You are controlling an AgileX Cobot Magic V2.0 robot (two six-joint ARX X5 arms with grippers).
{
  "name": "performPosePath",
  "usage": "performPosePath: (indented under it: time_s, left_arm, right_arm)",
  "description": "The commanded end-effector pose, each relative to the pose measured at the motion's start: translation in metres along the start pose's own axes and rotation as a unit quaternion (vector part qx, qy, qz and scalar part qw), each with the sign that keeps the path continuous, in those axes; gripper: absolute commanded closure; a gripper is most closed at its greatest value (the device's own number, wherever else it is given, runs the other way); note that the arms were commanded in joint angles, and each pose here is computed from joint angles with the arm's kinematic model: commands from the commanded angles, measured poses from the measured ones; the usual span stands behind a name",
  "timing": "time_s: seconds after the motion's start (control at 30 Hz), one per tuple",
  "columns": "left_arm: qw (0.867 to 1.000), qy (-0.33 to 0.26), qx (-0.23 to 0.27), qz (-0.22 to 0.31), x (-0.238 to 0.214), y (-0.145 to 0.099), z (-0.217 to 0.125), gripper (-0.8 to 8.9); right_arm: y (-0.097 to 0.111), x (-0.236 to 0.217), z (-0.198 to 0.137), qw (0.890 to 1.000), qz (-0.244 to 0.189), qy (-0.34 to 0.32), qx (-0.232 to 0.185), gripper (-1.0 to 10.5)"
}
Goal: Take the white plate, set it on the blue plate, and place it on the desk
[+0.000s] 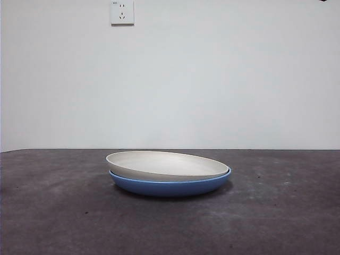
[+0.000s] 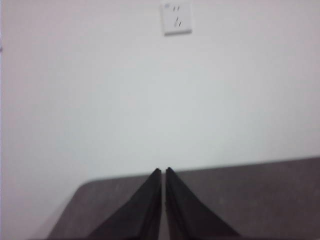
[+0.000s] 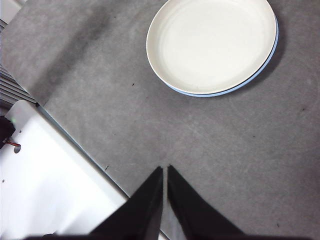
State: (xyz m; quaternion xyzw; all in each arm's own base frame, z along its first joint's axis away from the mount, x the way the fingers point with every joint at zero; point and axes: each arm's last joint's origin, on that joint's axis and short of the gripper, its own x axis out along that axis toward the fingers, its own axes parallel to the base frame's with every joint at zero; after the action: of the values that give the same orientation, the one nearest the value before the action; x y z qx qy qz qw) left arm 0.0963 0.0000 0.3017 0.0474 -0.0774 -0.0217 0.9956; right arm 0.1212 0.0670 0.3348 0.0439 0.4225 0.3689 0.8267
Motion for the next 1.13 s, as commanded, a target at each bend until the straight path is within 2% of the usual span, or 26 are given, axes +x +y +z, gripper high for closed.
performPosePath:
  time_s: [0.03, 0.23, 0.43, 0.7, 0.97, 1.13]
  left_arm:
    - [1.0, 0.02, 0.004, 0.006, -0.003, -0.002, -0.029, 7.98]
    - [0.998, 0.061, -0.01, 0.006, -0.011, -0.006, -0.084, 7.99]
    - [0.997, 0.081, -0.016, 0.005, -0.016, -0.009, -0.115, 7.99]
    - [0.994, 0.106, -0.022, 0.003, -0.021, -0.012, -0.138, 7.99]
    - [0.986, 0.164, -0.029, 0.0, -0.024, -0.013, -0.15, 7.98]
    - [0.986, 0.164, -0.037, 0.001, -0.024, -0.013, -0.15, 7.98]
  right_arm:
    - [0.003, -0.003, 0.005, 1.0, 0.004, -0.009, -0.013, 9.4]
    - [0.003, -0.003, 0.005, 1.0, 0.004, -0.009, -0.013, 9.4]
    - [0.003, -0.003, 0.005, 1.0, 0.004, -0.009, -0.013, 9.4]
    - [0.003, -0.003, 0.005, 1.0, 0.004, -0.009, -0.013, 9.4]
    - [0.003, -0.003, 0.005, 1.0, 0.004, -0.009, -0.013, 9.4]
    - [0.003, -0.003, 0.005, 1.0, 0.004, -0.009, -0.013, 9.4]
